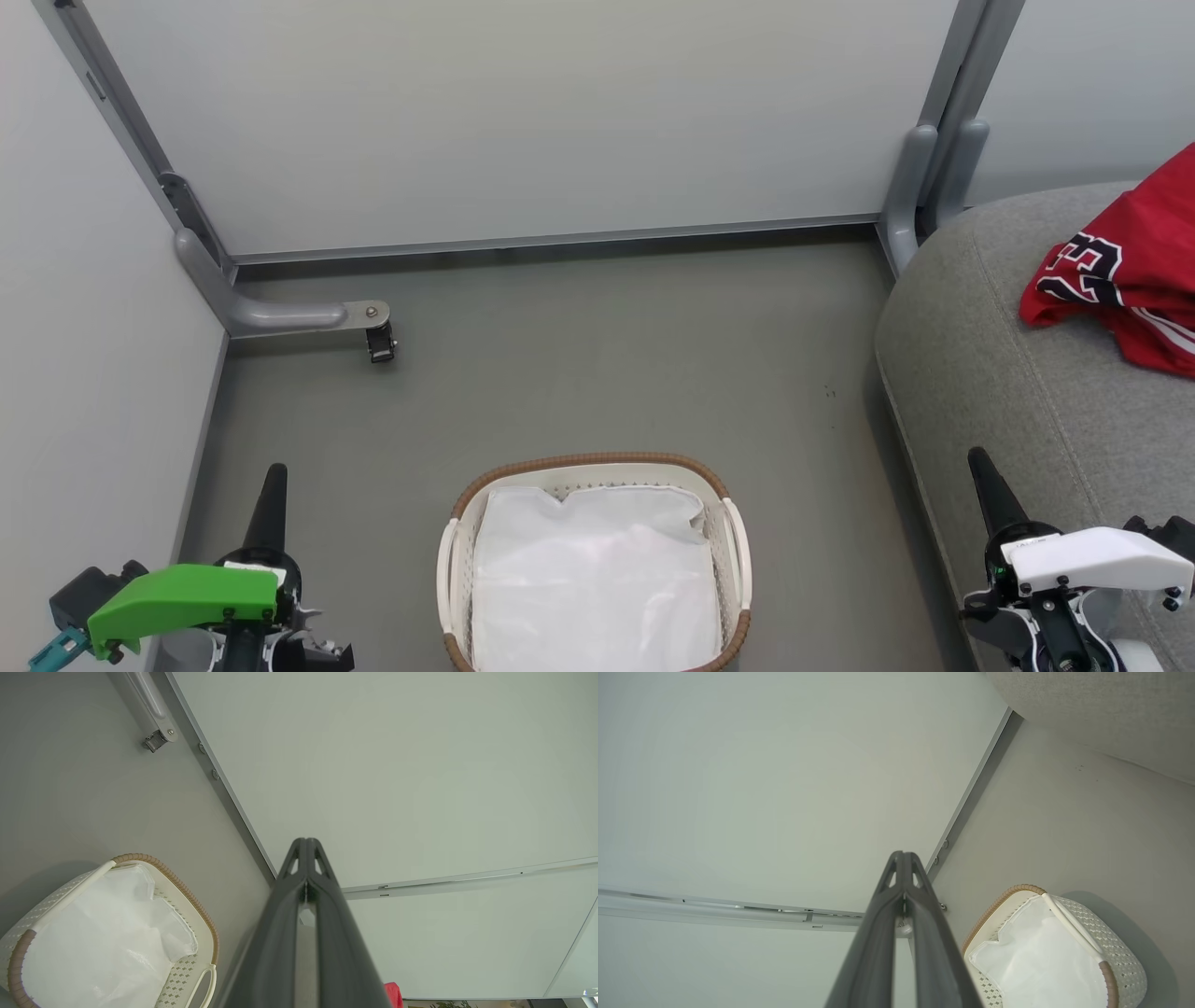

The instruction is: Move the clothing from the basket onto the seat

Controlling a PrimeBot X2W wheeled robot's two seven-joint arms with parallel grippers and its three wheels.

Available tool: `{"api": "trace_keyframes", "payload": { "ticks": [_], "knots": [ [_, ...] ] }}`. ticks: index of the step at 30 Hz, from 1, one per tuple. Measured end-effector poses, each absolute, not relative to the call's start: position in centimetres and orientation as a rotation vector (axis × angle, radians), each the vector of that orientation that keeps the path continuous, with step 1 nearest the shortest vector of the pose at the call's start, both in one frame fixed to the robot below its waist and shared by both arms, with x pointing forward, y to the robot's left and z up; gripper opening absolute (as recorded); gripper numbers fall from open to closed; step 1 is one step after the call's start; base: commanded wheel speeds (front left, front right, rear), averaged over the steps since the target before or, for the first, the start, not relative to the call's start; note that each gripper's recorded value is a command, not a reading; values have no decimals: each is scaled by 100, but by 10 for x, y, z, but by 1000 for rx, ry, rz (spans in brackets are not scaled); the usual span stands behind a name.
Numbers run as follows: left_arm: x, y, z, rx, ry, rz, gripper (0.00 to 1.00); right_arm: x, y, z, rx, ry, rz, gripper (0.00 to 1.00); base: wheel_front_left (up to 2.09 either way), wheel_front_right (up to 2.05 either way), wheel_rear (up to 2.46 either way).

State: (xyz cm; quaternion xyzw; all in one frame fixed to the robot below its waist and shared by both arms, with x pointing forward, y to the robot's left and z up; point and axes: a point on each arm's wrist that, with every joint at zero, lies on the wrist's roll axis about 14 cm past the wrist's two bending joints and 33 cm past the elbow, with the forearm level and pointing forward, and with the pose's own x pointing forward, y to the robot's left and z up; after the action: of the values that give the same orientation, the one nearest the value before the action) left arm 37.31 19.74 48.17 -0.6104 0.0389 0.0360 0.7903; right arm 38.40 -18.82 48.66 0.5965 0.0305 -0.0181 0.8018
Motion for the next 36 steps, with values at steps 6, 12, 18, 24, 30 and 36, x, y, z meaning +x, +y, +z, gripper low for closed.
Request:
{"api": "trace_keyframes", "payload": {
  "ticks": [6,12,18,24,30,36],
  "knots": [
    [375,197,484,-1361,79,69,0,384,-190,489,1332,60,-36,0,0,0,0],
    [377,199,488,-1401,63,61,0,386,-191,492,1380,49,-32,0,0,0,0],
    [379,198,491,-1444,55,51,0,387,-193,496,1425,39,-24,0,0,0,0],
    [382,199,495,-1479,41,38,0,387,-194,497,1468,33,-21,0,0,0,0],
    [384,200,497,-1517,29,30,0,387,-196,499,1512,25,-18,0,0,0,0],
    [385,200,500,-1550,21,22,0,387,-198,502,1552,15,-10,0,0,0,0]
  ]
}}
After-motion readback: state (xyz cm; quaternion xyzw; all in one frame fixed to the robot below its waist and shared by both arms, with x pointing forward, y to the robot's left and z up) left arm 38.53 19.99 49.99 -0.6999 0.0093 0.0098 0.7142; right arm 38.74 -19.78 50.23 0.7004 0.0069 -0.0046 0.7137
